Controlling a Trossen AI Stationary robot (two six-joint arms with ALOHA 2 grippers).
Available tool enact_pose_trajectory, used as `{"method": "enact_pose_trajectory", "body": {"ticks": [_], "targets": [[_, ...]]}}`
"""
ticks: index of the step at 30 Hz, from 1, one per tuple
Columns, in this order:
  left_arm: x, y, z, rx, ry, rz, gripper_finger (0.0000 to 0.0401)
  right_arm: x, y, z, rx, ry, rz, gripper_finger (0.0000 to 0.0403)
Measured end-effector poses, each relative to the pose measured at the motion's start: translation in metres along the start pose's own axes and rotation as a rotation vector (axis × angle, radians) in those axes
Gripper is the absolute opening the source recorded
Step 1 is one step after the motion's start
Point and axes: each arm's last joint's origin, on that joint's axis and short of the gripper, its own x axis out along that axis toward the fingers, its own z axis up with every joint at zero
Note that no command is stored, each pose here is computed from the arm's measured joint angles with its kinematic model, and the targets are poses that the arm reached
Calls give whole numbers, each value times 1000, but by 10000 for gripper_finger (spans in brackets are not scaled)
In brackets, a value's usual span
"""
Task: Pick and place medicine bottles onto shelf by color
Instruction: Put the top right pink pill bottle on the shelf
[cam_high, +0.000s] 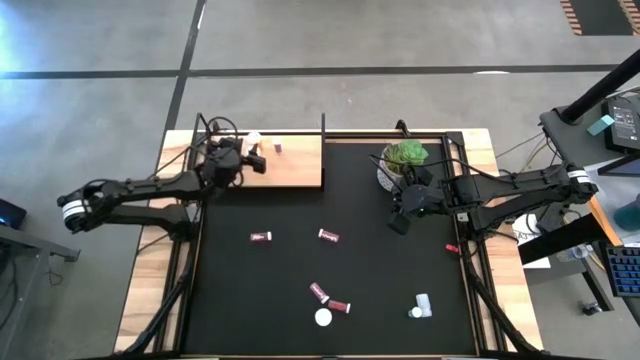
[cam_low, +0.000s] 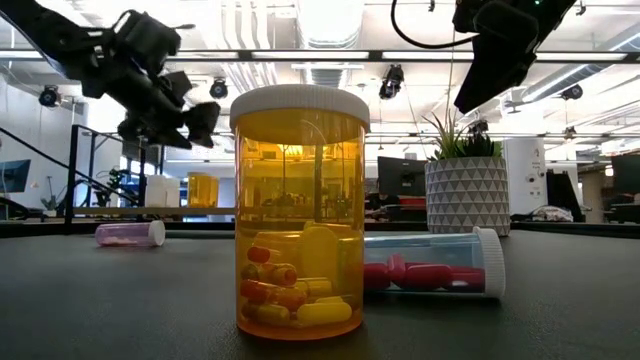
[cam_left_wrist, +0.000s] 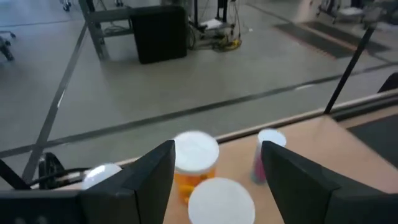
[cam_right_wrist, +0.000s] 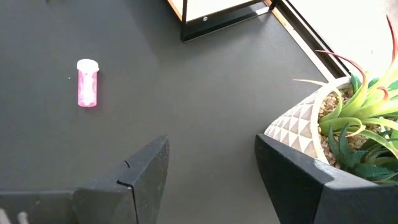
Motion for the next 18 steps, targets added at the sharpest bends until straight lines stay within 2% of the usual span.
{"method": "enact_pose_trajectory", "body": {"ticks": [3,6,11,18], "targets": [[-6,0,11,-34,-27,-68,222,0,0,0,0,0,0,228],[-14,-3,26,-85,-63,-212,222,0,0,0,0,0,0,228],[-29,-9,49,-186,-199,-447,222,0,0,0,0,0,0,228],[-55,-24,60,-225,-288,-775,222,0,0,0,0,0,0,228]]}}
